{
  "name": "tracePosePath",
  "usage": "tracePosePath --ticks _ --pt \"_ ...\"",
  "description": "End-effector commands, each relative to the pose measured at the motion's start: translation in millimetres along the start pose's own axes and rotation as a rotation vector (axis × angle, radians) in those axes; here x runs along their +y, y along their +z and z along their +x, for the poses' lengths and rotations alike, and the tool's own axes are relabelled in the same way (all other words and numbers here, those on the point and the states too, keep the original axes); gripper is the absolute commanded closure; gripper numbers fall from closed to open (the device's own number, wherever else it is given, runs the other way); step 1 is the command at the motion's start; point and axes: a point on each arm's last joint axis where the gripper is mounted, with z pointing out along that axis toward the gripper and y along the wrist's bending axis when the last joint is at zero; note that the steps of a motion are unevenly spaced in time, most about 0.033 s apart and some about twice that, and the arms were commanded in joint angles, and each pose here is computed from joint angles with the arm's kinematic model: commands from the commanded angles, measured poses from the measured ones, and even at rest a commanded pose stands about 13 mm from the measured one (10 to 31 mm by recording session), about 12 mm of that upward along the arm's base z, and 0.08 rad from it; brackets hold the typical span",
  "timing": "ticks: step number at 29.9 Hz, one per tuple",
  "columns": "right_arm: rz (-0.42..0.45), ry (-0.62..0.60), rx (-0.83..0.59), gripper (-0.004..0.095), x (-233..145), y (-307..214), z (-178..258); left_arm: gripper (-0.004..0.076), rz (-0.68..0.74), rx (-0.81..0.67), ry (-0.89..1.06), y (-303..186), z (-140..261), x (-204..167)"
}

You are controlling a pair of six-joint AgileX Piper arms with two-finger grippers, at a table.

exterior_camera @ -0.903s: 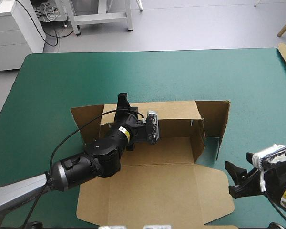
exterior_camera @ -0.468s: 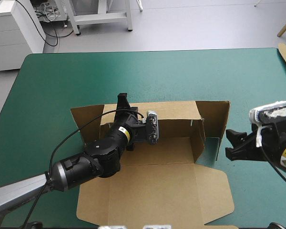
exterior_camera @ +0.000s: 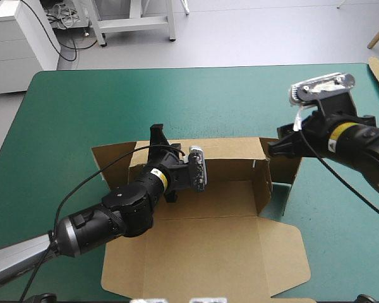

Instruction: Fold the box

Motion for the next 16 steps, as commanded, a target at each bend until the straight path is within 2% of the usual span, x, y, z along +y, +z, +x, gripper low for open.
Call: tracePosePath --ticks 1,7,16 --pt "0.031 -0.01 -0.068 0.029 -4.8 5.8 -22.6 0.0731 -0.028 -0.057 -0.031 -11.8 -3.8 9.2" --pt "0.045 0.036 0.027 0.029 -24.2 51.7 -39.3 0.0731 -0.011 -0.073 -0.041 -11.0 -4.6 5.9" --pt "-0.049 0.102 0.18 0.029 -64.2 121.6 -35.4 0.0731 -0.009 -0.089 -0.037 -11.1 -6.1 5.8"
